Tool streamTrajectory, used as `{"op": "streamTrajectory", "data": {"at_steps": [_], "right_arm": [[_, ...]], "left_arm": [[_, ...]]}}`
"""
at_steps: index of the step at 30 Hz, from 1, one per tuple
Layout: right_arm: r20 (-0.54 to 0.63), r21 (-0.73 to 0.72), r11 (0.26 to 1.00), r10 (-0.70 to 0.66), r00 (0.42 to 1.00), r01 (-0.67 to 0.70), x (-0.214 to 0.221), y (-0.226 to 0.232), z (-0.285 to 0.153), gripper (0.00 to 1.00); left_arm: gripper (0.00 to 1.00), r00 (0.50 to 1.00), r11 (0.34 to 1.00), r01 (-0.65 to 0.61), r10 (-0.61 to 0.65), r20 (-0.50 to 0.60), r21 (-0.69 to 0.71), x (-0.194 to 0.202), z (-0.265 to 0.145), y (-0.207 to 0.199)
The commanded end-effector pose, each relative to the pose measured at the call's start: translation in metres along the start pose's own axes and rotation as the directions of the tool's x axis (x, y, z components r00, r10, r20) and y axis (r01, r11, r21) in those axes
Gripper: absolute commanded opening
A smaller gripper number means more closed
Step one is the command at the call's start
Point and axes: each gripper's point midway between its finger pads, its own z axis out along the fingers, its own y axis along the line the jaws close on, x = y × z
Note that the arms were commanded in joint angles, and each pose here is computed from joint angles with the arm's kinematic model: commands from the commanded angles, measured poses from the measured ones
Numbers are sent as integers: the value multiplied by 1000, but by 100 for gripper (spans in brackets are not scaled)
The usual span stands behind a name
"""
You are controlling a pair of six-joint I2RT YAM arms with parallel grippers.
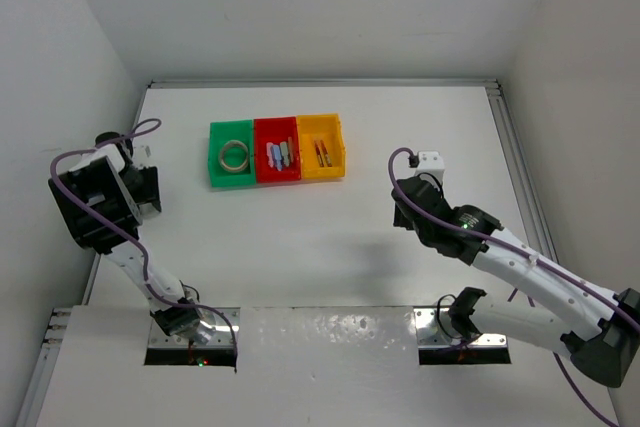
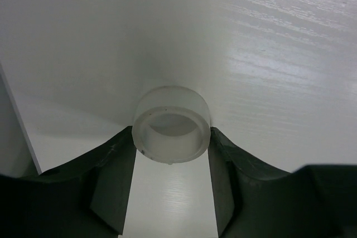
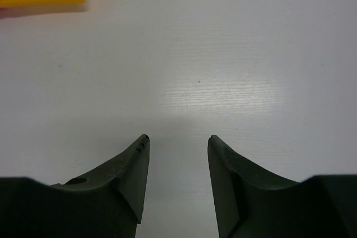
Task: Sort the stationery into containers
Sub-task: Pick up the stationery from the center of the board, then place the stationery in the storage box.
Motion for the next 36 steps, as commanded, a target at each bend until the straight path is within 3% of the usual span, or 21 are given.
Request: {"op": "streamTrajectory", "data": {"at_steps": [1, 2, 4, 5, 6, 11, 15, 18, 20, 24, 36], "right_arm": [[26, -4, 1000, 28, 999, -28, -9, 1, -5, 45], [28, -4, 1000, 31, 999, -31, -9, 1, -5, 45], [27, -3, 1000, 30, 999, -30, -9, 1, -5, 45], [27, 0, 1000, 31, 999, -31, -9, 0, -5, 45], [25, -1, 1000, 28, 999, -28, -7, 0, -4, 45], [23, -2, 1000, 30, 999, -30, -6, 1, -3, 45], [23, -10, 999, 33, 999, -33, -5, 5, -1, 45], [18, -10, 999, 33, 999, -33, -5, 5, 0, 45], [19, -8, 999, 32, 999, -31, -6, 5, 0, 45], [25, 1, 1000, 31, 999, -31, -6, 1, -2, 45], [22, 14, 998, 65, 998, -66, 4, -7, -4, 45]], "left_arm": [[34, 998, 1000, 0, 0, 66, 5, -19, -4, -2], [24, 997, 1000, -3, 2, 75, 8, -21, -6, -2], [14, 996, 1000, -7, 6, 92, 10, -24, -14, -3], [3, 995, 1000, -10, 8, 100, 18, -27, -21, -4], [0, 994, 1000, -16, 13, 110, 26, -30, -26, -5], [0, 944, 983, -169, 139, 300, 77, -70, -99, -45], [0, 837, 925, -376, 313, 449, 58, -89, -152, -120], [0, 774, 876, -479, 389, 500, 61, -93, -168, -171], [0, 745, 844, -534, 446, 495, 43, -90, -164, -198], [0, 736, 817, -577, 531, 420, -20, -91, -133, -218], [0, 695, 780, -615, 605, 388, -114, -96, -100, -234]]}}
